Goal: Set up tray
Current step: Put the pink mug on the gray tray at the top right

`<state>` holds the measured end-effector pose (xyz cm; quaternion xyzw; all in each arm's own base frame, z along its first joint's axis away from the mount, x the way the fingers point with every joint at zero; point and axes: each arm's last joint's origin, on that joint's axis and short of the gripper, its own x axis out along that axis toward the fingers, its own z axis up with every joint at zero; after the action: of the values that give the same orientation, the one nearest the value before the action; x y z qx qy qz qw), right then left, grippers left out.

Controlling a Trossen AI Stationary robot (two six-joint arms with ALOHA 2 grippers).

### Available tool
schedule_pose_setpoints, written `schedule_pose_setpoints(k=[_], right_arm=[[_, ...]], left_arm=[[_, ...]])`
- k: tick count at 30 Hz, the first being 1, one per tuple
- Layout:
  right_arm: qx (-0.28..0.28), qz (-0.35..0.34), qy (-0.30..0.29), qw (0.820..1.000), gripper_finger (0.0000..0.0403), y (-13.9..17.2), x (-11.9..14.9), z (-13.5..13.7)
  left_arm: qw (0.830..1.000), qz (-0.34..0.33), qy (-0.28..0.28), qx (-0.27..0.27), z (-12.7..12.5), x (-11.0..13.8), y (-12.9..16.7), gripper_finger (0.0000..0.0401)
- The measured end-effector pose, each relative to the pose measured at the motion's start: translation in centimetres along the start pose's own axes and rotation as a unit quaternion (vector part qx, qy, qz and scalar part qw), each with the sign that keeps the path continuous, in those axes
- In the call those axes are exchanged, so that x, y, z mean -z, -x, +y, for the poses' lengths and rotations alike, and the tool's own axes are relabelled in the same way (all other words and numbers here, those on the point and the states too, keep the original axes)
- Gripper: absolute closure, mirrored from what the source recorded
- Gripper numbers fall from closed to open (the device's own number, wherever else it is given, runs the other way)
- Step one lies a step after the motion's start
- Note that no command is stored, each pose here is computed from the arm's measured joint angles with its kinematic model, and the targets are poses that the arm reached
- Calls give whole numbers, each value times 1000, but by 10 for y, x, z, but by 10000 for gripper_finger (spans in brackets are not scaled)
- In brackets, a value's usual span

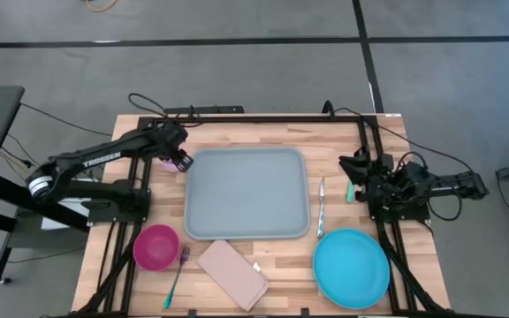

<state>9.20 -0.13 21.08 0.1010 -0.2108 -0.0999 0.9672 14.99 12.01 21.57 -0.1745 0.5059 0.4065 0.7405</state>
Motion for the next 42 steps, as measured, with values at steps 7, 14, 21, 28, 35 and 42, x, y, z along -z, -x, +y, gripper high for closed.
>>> schedule_pose_setpoints(k=[7, 14, 21, 28, 35, 42], right_arm=[[3, 21, -14, 1000, 331, 0, 4, 0], [3, 25, -19, 1000, 331, 0, 5, -1], [3, 25, -19, 1000, 331, 0, 5, -1], [4, 27, -18, 999, 331, 0, 5, -1], [4, 27, -18, 999, 331, 0, 5, -1], [4, 26, -18, 999, 331, 0, 5, -1]], left_arm=[[1000, 27, -11, -4, -2, 0, -9, 235], [999, 31, -14, -5, -1, 3, -6, 235], [999, 44, -18, -7, 0, 5, -6, 242], [999, 44, -25, -7, 0, 5, -6, 284], [999, 45, -26, -7, 0, 5, -6, 321], [998, 60, -30, -17, -1, 4, -13, 344]])
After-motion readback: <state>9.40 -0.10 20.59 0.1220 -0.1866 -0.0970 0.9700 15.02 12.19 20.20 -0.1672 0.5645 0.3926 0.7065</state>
